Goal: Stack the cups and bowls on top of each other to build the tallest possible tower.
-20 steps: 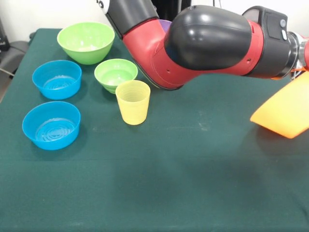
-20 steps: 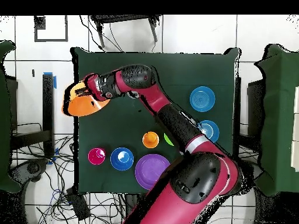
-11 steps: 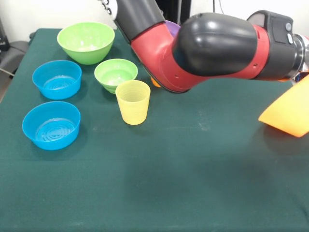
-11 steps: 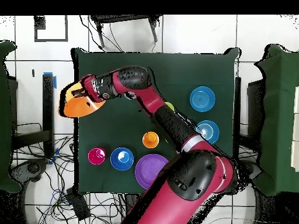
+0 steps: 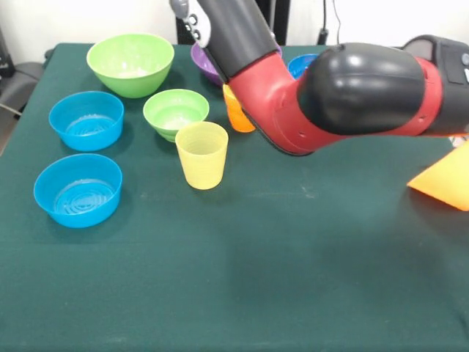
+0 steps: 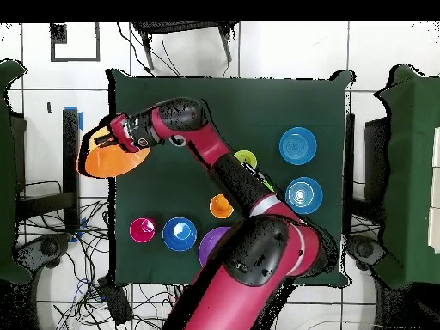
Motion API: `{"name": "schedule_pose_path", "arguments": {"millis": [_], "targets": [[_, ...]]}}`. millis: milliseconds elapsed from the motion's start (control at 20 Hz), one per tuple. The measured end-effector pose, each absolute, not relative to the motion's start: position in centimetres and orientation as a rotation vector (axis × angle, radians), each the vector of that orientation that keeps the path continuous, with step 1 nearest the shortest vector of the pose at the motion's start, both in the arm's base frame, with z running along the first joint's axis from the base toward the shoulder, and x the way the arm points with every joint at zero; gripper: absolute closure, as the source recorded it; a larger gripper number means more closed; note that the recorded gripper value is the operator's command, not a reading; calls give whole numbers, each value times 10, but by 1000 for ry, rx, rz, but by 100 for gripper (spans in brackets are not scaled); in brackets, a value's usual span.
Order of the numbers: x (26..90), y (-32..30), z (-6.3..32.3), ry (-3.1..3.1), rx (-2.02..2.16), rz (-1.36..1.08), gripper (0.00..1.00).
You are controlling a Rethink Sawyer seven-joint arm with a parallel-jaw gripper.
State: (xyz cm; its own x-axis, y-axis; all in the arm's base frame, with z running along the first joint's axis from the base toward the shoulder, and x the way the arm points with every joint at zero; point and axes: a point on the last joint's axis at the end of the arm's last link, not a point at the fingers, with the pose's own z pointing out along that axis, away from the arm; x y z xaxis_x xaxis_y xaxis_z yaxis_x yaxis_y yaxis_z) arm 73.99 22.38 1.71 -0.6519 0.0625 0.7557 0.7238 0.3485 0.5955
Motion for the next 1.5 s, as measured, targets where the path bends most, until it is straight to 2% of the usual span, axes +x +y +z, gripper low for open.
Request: {"name": "schedule_pose_path", "arguments": {"millis": [600,1500], "targets": [[749,240,28,-2076,-597,-1146,100],[753,183,22,-2005,-551,-1002,100]]}}
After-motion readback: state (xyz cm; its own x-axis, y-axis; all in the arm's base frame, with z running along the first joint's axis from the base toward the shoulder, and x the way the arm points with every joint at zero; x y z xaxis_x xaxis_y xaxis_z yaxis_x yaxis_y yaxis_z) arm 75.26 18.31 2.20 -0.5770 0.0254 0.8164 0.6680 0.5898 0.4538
